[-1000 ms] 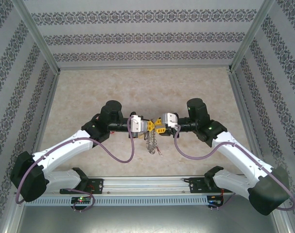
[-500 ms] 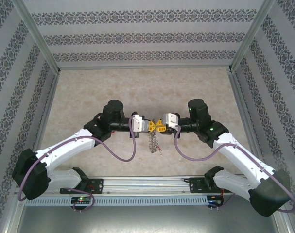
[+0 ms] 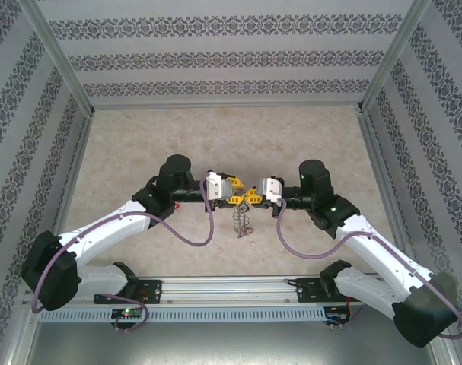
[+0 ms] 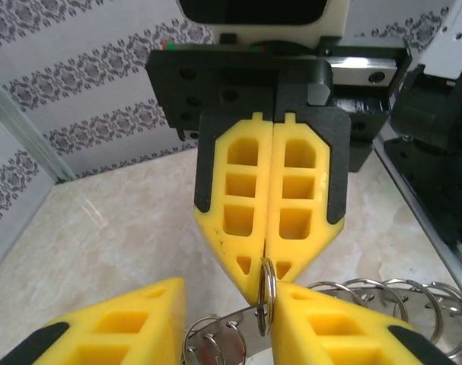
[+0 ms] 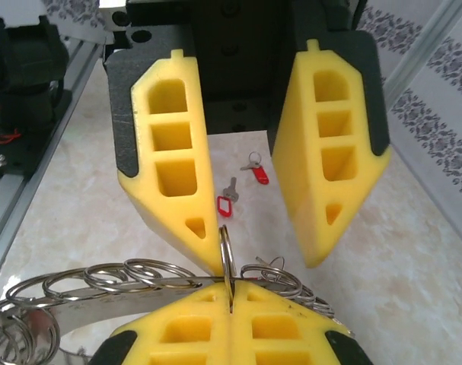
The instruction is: Put the keys on the keyring
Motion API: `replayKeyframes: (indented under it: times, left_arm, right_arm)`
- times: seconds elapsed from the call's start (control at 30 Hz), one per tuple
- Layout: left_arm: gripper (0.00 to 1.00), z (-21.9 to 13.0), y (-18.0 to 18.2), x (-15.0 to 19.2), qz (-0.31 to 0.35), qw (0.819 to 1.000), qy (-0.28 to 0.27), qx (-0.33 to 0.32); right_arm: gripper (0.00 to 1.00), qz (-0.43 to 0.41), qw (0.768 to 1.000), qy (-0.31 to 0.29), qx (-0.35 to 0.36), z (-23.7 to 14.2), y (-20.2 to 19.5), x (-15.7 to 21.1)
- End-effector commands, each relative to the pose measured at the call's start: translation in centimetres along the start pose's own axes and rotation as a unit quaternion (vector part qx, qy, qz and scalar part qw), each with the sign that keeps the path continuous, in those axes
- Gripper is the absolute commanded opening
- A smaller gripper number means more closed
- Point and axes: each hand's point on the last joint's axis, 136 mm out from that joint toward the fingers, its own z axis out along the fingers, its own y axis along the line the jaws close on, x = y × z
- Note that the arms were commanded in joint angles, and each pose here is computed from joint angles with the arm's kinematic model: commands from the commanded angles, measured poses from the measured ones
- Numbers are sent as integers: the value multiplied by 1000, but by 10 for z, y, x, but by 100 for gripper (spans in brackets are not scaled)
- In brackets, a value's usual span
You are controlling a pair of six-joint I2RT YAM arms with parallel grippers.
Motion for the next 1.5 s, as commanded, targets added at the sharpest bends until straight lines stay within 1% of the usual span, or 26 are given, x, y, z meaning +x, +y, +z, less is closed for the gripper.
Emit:
replayKeyframes:
  times: [0.0,0.27,0.4,0.47,0.63,0.7,0.77,0.8,0.83,0.87,0.9,0.93,0.97,1.0,1.03,1.07,1.13,1.17,1.23,1.3,1.33,1.4,1.43,1.47]
  left_arm:
    - [35,-1,7,-13,1,999,-34,-12]
    - [33,-5,10,-13,-9,999,-40,-17]
    - [35,-15,10,-17,-11,999,-45,-22]
    - [37,-24,13,-18,-15,998,-41,-39]
    - [47,-50,28,-11,-62,992,-24,-104]
    - [54,-60,31,-7,-75,989,-14,-129]
    - [60,-70,40,3,-108,979,13,-172]
    - [63,-77,47,11,-130,971,28,-200]
    - [67,-86,58,20,-165,956,45,-240]
    - [71,-101,72,34,-214,928,70,-298]
    - [76,-121,86,50,-266,889,93,-361]
    - [79,-139,95,64,-307,852,113,-409]
    - [86,-159,99,80,-356,805,135,-455]
    - [89,-176,99,93,-393,768,156,-481]
    - [90,-184,96,103,-419,747,173,-486]
    - [91,-191,90,115,-455,721,190,-486]
    - [91,-196,77,134,-532,677,212,-462]
    - [93,-198,70,144,-569,649,226,-453]
    - [92,-203,54,169,-628,576,264,-451]
    - [92,-205,34,190,-677,500,303,-447]
    - [91,-204,26,196,-693,474,318,-440]
    - [88,-201,10,208,-720,424,345,-427]
    - [85,-201,5,213,-727,405,352,-428]
    - [83,-201,2,218,-733,391,354,-430]
  right_arm:
    - [0,-24,997,-64,31,-5,-11,-30]
    - [0,-21,996,-72,38,-6,-11,-32]
    - [0,-20,998,-45,49,-6,-16,-25]
    - [0,-23,998,-22,47,-5,-15,-18]
    - [0,-27,998,35,52,-2,-17,2]
    - [0,-34,996,55,58,1,-18,8]
    - [0,-43,994,76,63,4,-19,14]
    - [0,-54,992,91,62,6,-19,18]
    - [0,-68,989,113,58,8,-17,23]
    - [0,-77,986,135,58,9,-17,28]
    - [0,-85,983,151,57,10,-17,32]
    - [0,-90,981,160,58,10,-17,35]
    - [0,-94,980,167,60,11,-18,37]
    - [0,-97,978,172,62,11,-19,39]
    - [0,-100,977,178,64,11,-20,40]
    - [0,-104,976,183,62,12,-19,42]
    - [0,-106,974,194,56,13,-19,46]
    - [0,-108,973,198,54,13,-19,47]
    - [0,-110,971,206,52,14,-20,50]
    - [0,-113,969,214,48,15,-20,53]
    - [0,-115,969,216,46,15,-20,53]
    - [0,-115,969,215,38,16,-19,53]
    - [0,-113,970,214,35,17,-18,53]
    - [0,-112,970,213,31,18,-18,54]
